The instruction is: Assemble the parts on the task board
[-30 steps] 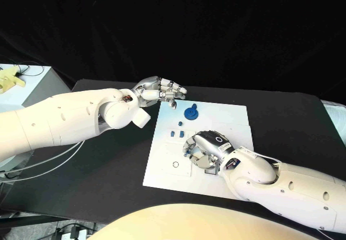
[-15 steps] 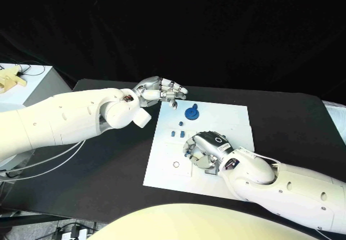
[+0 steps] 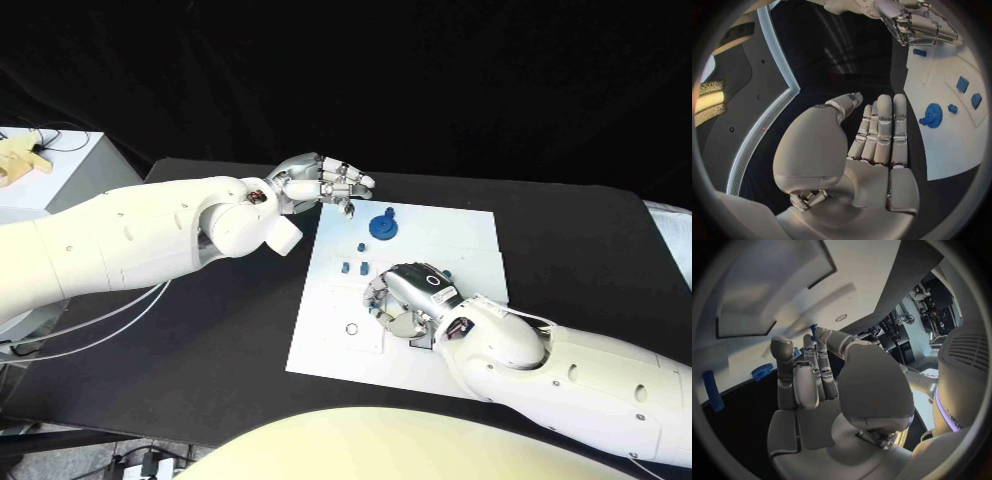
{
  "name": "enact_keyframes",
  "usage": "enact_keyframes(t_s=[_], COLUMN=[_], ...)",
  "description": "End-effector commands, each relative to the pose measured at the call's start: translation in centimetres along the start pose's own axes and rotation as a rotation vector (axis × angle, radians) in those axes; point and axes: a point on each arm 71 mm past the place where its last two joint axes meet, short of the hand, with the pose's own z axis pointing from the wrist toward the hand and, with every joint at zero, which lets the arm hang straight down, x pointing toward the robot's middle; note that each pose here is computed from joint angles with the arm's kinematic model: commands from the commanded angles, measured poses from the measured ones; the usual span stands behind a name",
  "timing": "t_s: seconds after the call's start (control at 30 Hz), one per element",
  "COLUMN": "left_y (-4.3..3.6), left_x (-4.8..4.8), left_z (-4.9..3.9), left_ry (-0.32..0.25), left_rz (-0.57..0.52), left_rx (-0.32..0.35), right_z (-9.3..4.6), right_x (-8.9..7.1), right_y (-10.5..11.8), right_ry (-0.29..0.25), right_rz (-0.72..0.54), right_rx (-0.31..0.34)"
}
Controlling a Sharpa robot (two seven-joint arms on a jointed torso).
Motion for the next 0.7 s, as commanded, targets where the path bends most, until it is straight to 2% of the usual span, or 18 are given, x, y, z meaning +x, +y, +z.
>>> enact_keyframes(t_s=[0.03, 0.3, 0.7], left_y=[-0.06, -0.04, -0.01], left_x=[0.23, 0.12, 0.07], left_z=[0.08, 0.07, 0.03], left_ry=[0.020, 0.017, 0.015], left_rz=[-0.002, -0.001, -0.001], left_rx=[0.005, 0.004, 0.002], right_z=[-0.19, -0.33, -0.66], right_x=[0.80, 0.84, 0.46], right_y=[-0.17, -0.31, -0.34], right_ry=[0.058, 0.066, 0.028], right_rz=[-0.007, 0.014, 0.030], right_rx=[-0.001, -0.020, -0.031])
